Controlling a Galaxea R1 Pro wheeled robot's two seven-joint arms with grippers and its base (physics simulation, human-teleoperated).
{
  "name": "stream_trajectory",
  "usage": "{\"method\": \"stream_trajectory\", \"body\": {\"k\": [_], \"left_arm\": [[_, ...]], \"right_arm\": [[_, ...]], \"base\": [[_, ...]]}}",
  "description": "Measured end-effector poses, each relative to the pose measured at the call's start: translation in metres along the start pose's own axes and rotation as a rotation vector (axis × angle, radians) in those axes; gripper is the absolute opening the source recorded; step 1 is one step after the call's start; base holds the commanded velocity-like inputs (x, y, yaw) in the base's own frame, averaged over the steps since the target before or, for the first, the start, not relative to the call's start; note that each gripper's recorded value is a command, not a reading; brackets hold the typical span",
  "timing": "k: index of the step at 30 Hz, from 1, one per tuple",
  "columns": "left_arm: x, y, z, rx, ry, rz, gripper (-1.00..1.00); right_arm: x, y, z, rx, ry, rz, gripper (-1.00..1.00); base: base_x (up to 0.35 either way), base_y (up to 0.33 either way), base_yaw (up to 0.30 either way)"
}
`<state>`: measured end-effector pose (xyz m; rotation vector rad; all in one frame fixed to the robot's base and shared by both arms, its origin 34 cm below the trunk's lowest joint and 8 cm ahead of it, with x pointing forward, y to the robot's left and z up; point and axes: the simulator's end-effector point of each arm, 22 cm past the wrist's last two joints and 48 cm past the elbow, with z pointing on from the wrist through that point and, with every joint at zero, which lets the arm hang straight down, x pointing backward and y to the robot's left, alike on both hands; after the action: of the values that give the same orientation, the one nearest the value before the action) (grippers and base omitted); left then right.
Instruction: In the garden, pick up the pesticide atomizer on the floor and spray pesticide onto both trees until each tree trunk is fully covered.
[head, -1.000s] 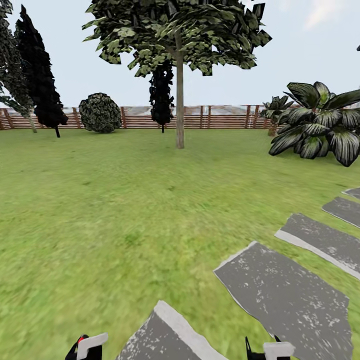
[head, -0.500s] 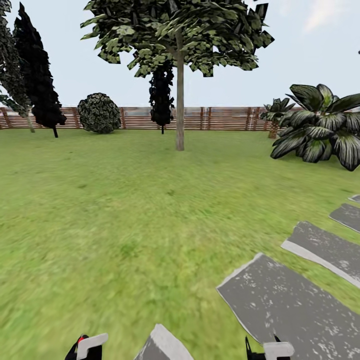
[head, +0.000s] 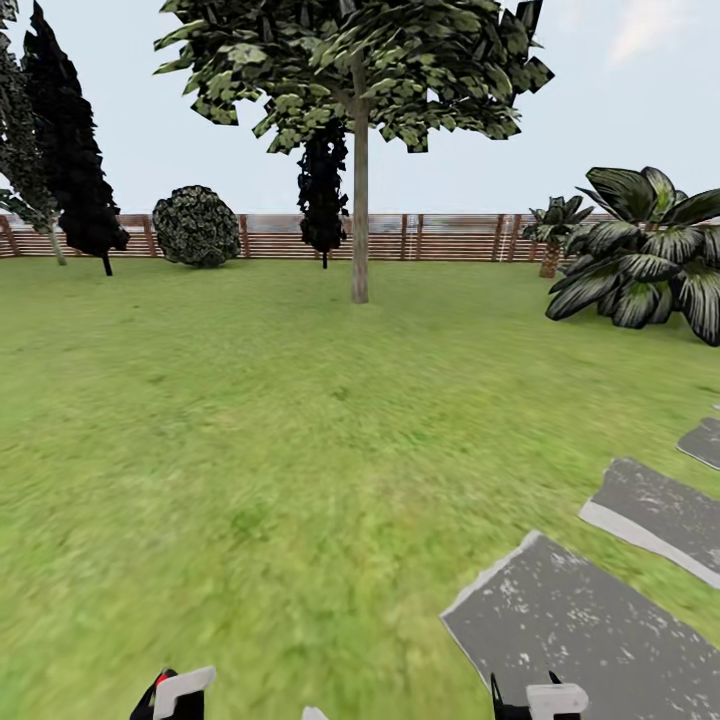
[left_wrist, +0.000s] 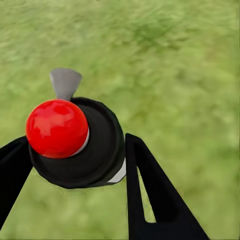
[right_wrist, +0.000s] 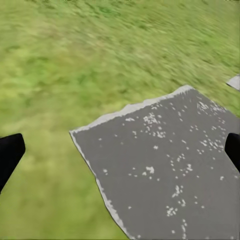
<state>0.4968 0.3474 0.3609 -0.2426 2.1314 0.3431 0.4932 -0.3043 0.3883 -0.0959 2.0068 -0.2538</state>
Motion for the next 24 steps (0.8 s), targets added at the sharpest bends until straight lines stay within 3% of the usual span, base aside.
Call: {"method": "stream_trajectory", "body": {"k": [24], "left_arm": [[-0.0001,0.0012,0.0003,-0.002,0.000,0.000,-1.00]], "right_arm": [[0.0007,0.0000,-0.0002,0.000,0.002,0.000,1.00]], "base": [[0.340,0.000,0.000]]}}
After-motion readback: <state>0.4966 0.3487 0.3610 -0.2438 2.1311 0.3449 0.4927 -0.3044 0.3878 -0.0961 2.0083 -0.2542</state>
